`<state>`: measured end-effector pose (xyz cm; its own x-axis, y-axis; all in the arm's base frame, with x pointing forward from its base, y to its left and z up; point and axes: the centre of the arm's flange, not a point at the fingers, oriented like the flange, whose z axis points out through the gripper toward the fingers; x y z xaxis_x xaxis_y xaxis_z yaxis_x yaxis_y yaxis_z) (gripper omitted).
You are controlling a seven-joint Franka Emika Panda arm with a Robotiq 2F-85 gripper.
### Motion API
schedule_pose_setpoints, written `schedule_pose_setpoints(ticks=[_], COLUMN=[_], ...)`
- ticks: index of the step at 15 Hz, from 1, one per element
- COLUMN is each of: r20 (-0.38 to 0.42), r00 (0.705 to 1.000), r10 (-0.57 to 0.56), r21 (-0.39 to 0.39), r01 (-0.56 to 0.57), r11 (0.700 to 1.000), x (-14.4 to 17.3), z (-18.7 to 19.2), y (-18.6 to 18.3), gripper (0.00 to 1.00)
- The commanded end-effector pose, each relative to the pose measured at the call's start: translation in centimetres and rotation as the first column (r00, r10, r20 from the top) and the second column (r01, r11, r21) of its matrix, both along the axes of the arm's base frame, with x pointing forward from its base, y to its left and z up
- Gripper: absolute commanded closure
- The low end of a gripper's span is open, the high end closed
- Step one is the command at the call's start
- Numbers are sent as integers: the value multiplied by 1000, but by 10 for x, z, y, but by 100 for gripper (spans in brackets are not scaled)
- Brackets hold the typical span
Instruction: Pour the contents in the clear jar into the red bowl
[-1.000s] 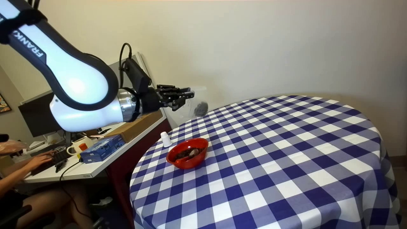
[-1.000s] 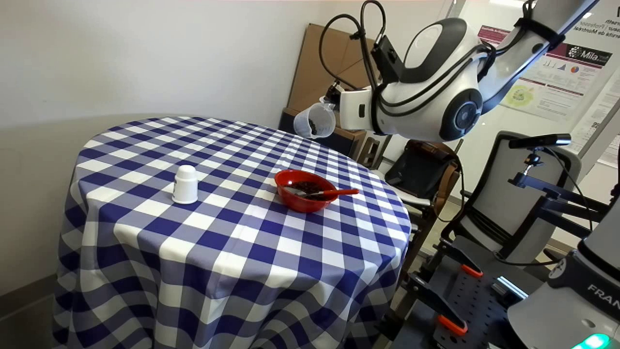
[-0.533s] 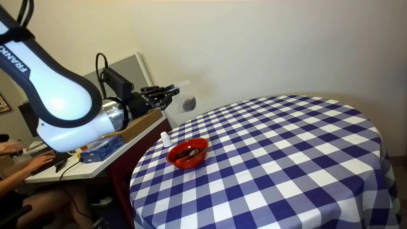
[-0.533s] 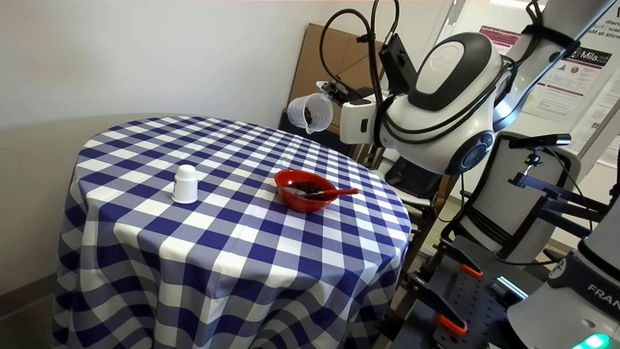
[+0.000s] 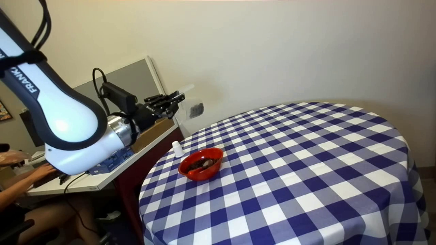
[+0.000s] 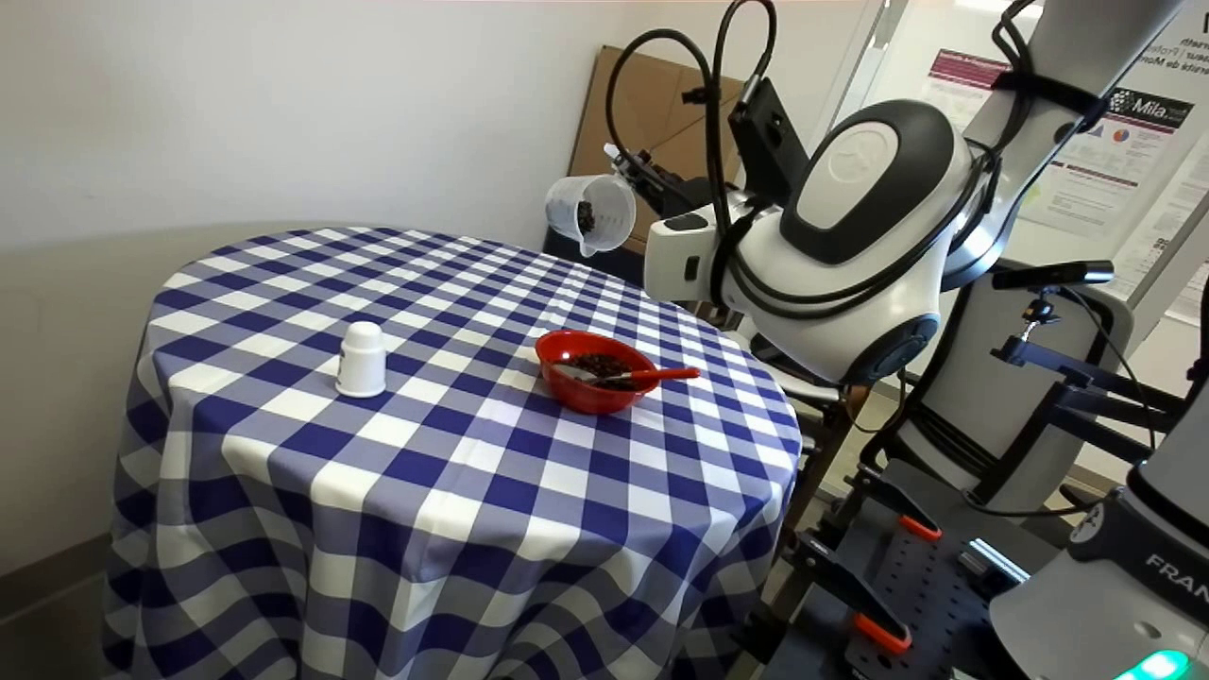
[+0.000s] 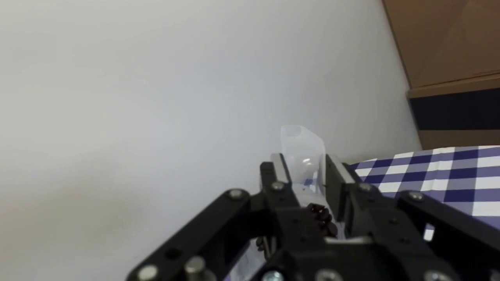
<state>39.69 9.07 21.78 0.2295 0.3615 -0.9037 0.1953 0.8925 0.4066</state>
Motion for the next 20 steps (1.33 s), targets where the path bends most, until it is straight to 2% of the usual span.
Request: schedule_pose_setpoints(ticks=[1,7,14,20], r20=[38,63,166,232], r00=[999,996,985,972], r10=[-24,-57,-37,-30], r21=[-21,-46,-88,-114], r01=[25,60,52,58], r11=[999,997,995,992], x=[2,4,4,2], z=[-9,-21,-34,-46], y=[-43,-64,-76,-101], gripper=[88,88,88,88])
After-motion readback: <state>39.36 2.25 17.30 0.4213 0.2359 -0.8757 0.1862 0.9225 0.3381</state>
